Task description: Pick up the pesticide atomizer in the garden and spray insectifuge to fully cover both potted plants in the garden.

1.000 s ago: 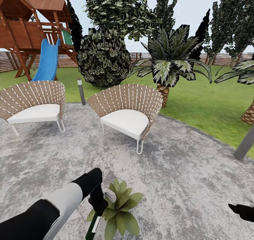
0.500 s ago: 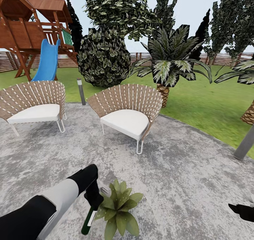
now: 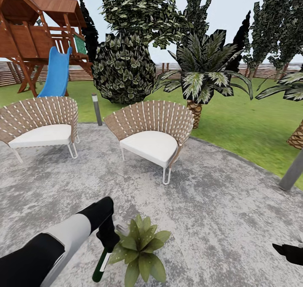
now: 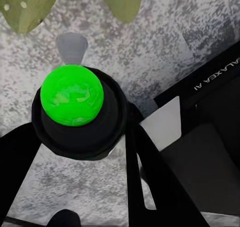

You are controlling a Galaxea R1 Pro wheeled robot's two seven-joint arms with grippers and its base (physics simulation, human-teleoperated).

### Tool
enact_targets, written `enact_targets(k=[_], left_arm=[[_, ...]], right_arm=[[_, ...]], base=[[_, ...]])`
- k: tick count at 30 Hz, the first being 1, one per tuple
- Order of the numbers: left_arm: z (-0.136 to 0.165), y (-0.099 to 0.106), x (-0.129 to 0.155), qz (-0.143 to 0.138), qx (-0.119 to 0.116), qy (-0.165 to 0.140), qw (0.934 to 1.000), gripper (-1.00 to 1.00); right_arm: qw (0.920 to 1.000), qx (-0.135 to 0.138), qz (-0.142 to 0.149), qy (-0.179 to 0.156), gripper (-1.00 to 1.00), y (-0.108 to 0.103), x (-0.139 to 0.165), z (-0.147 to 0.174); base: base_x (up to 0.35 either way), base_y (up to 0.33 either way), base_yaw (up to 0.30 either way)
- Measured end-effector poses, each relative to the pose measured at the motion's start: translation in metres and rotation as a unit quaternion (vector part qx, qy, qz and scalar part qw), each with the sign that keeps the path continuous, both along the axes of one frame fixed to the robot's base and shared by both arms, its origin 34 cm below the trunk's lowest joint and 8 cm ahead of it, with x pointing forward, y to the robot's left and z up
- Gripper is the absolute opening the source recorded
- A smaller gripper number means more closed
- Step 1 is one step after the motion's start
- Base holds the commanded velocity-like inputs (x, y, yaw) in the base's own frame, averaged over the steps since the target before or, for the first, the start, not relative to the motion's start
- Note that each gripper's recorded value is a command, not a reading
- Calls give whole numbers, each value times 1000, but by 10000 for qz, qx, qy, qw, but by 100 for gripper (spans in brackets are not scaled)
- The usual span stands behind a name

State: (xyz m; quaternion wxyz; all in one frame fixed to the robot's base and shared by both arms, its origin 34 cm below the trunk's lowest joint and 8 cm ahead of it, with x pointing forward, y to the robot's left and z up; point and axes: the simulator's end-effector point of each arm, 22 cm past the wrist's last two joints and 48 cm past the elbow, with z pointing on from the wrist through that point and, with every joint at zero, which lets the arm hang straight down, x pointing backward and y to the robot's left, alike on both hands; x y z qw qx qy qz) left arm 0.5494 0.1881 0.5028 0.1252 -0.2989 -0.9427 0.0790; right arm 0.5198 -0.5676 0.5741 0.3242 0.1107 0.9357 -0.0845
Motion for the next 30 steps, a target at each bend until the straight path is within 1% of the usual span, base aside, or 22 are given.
enact_targets(k=[3, 6, 13, 14, 16, 18, 21, 23, 27, 28, 30], left_arm=[[-2, 10, -3, 54, 57, 39, 10000, -100], [-5, 13, -6, 69, 85, 85, 9999, -100], [-6, 12, -9, 63, 82, 111, 9999, -100], [-5, 7, -9, 52, 50, 118, 9999, -100], [-4, -12, -11, -28, -58, 130, 9999, -100], [-4, -23, -13, -113, -99, 136, 9998, -100], [-4, -28, -15, -217, -79, 132, 9996, -100], [-6, -25, -18, -232, -36, 177, 9996, -100], [-14, -14, -33, -197, 57, 382, 9991, -100], [-17, -8, -39, -182, 105, 458, 9987, -100], [-21, -3, -46, -150, 124, 546, 9983, -100]], right_arm=[[10000, -2, -2, 1, 100, 0, 0, 0], [10000, -5, -3, 2, 100, 0, 0, 0], [10000, -6, -3, -2, 100, 0, 0, 0], [10000, -4, -3, 0, 100, 0, 0, 0], [10000, -4, -2, 2, 100, 0, 0, 0], [10000, -4, -3, 0, 100, 0, 0, 0], [10000, -2, -1, 1, 100, 0, 0, 0], [10000, -4, -2, 1, 100, 0, 0, 0], [10000, -2, 0, 1, 100, 0, 0, 0], [10000, -2, 0, 0, 100, 0, 0, 0], [10000, -3, -1, 0, 100, 0, 0, 0]], base=[[0, 0, 0], [0, 0, 0], [0, 0, 0], [0, 0, 0], [0, 0, 0], [0, 0, 0], [0, 0, 0], [0, 0, 0], [0, 0, 0], [0, 0, 0], [0, 0, 0]])
